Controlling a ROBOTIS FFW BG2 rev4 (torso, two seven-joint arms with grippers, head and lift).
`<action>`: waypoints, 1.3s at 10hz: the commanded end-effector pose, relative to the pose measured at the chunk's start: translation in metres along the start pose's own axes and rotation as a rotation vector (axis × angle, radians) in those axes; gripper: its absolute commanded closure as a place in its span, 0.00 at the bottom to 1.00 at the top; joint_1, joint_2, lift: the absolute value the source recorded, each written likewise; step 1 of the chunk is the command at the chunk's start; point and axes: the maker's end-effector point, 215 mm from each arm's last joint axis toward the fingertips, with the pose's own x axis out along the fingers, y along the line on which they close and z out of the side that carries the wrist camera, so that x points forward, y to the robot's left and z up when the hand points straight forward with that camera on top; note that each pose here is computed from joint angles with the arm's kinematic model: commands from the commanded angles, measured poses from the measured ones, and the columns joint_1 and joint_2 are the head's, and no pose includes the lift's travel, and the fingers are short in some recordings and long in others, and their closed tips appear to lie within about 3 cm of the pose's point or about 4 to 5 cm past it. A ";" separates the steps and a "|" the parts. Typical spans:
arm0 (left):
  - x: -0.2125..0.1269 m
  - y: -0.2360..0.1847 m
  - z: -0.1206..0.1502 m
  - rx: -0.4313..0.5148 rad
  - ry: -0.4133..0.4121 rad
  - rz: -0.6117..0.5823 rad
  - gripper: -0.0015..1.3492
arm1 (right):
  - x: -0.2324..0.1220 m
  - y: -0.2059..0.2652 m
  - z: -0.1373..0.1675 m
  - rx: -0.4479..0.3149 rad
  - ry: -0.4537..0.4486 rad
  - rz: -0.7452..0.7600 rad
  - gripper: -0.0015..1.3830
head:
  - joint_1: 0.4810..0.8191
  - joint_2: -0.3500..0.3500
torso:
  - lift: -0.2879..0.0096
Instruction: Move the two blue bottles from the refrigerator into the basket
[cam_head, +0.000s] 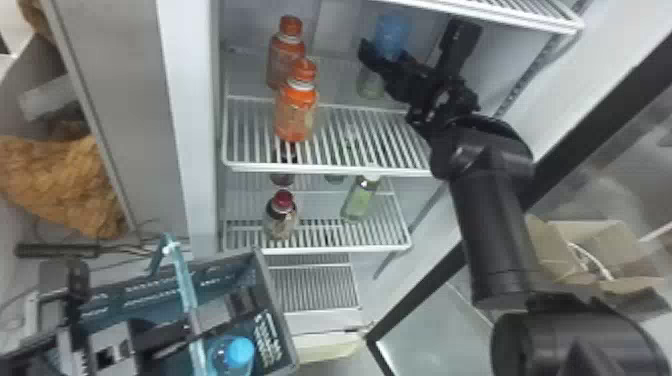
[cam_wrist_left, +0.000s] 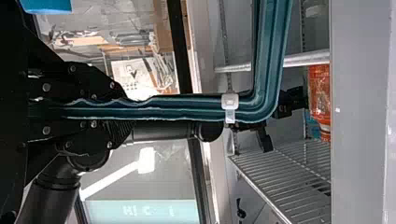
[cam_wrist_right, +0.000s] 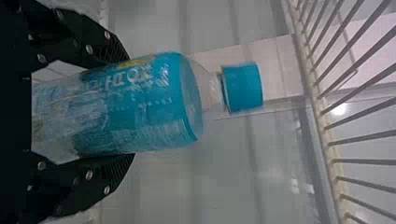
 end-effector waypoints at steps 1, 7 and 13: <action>0.000 0.000 -0.001 -0.002 -0.003 -0.002 0.89 | -0.002 -0.001 -0.007 0.003 0.007 -0.002 0.87 | 0.63 0.10 | 0.93; 0.001 -0.001 0.000 -0.002 -0.006 -0.007 0.89 | -0.046 0.011 -0.003 -0.009 -0.044 0.011 0.92 | 0.63 0.08 | 0.93; 0.001 -0.002 0.000 0.000 -0.010 -0.015 0.89 | -0.101 0.064 -0.003 0.005 -0.103 0.116 0.92 | 0.63 0.09 | 0.93</action>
